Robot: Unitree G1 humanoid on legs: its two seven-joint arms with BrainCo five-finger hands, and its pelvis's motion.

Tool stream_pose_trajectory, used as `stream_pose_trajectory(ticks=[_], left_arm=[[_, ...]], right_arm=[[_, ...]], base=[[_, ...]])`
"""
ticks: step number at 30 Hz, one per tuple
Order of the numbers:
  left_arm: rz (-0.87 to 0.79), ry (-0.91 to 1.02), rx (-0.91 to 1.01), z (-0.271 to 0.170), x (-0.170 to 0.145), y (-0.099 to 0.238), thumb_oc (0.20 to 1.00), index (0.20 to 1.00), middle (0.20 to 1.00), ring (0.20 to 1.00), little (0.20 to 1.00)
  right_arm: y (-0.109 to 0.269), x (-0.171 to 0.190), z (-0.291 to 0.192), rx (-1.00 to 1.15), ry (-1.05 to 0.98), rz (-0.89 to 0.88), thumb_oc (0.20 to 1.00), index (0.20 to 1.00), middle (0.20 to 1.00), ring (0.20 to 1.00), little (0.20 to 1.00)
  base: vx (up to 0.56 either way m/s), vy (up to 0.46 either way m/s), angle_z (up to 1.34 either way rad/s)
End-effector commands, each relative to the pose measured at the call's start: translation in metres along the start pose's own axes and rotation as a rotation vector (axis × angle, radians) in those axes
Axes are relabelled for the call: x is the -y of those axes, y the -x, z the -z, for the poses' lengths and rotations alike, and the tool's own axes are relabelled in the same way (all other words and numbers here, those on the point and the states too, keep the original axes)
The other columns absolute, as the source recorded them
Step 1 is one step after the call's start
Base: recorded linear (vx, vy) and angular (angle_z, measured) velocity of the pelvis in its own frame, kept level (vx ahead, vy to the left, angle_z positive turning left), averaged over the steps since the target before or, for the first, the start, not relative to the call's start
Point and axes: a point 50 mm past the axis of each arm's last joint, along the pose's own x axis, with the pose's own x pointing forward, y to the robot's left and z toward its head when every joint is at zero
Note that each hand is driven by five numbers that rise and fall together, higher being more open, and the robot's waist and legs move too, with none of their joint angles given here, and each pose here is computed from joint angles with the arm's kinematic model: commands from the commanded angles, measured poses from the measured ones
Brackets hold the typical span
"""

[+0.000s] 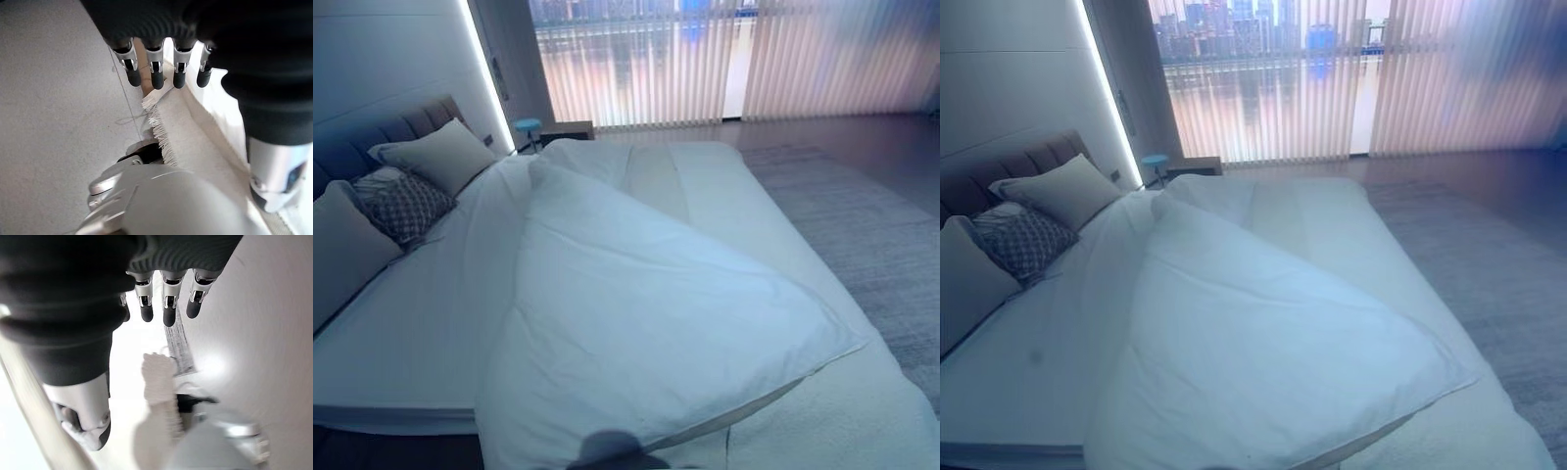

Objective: Make the bed

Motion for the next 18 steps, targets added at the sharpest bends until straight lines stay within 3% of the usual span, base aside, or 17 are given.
stream_pose_trajectory(ticks=[1, 11, 18], left_arm=[[-0.057, 0.05, 0.042, -0.021, -0.013, -0.002, 1.0, 1.0, 1.0, 1.0, 1.0], [-0.07, 0.043, 0.167, -0.064, -0.007, -0.001, 1.0, 1.0, 1.0, 1.0, 1.0], [-0.042, 0.027, 0.23, -0.083, 0.003, 0.002, 1.0, 1.0, 1.0, 1.0, 1.0]], right_arm=[[0.001, -0.026, -0.05, 0.142, -0.237, -0.039, 1.0, 1.0, 1.0, 1.0, 1.0], [0.033, -0.014, -0.182, 0.49, -0.588, -0.001, 1.0, 1.0, 1.0, 1.0, 1.0], [0.065, -0.001, -0.243, 0.667, -0.622, 0.026, 1.0, 1.0, 1.0, 1.0, 1.0]], base=[[-0.06, 0.0, -0.07], [-0.09, 0.008, -0.01], [-0.02, -0.023, 0.06]])
